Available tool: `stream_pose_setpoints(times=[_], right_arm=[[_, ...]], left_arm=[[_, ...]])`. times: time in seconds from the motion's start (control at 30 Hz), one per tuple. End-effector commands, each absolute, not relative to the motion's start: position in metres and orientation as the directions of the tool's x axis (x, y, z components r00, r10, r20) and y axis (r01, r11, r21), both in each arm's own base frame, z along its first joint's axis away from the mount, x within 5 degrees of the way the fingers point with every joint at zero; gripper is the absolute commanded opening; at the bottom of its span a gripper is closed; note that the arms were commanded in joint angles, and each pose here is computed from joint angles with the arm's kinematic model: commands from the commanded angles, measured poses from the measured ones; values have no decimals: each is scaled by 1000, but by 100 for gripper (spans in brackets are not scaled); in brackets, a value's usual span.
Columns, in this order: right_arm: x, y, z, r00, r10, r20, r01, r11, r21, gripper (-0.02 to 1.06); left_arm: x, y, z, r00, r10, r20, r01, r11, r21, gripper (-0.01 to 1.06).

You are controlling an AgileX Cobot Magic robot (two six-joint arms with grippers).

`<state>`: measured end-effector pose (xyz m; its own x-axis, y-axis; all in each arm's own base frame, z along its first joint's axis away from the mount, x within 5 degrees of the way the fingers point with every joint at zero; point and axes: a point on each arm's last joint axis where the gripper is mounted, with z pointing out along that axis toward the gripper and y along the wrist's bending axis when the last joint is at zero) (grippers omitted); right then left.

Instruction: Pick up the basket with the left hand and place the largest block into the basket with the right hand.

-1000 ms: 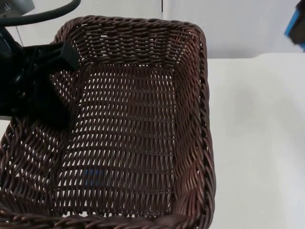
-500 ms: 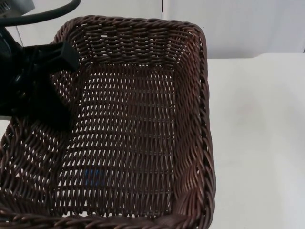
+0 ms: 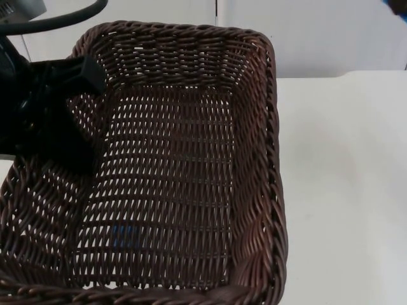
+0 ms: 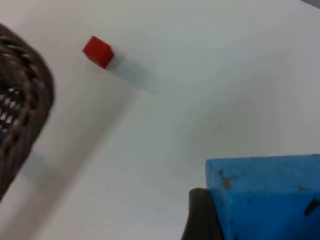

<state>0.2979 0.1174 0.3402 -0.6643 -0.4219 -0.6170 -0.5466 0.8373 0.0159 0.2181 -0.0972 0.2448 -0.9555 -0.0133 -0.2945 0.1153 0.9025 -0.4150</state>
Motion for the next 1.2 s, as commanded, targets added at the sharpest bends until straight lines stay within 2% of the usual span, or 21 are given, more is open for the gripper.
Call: stream_pose_setpoints(times=[0.0, 0.33, 0.53, 0.77, 1.17], right_arm=[[289, 138, 348, -610, -438, -661, -596, 803, 18, 0], [257, 210, 352, -438, -512, -739, -755, 655, -7, 0], [245, 248, 339, -379, -541, -751, -814, 581, -8, 0], [247, 272, 315, -371, -567, -736, -833, 553, -6, 0], [261, 288, 265, -438, -632, -639, -833, 553, 22, 2]], left_arm=[[219, -97, 249, -948, -36, -317, 110, 897, -429, 0], [218, -97, 249, -948, -35, -316, 110, 897, -429, 0], [218, -97, 249, -948, -35, -316, 110, 897, -429, 0], [218, -97, 249, -948, -35, -316, 110, 897, -429, 0], [219, -97, 249, -948, -36, -317, 110, 897, -429, 0]])
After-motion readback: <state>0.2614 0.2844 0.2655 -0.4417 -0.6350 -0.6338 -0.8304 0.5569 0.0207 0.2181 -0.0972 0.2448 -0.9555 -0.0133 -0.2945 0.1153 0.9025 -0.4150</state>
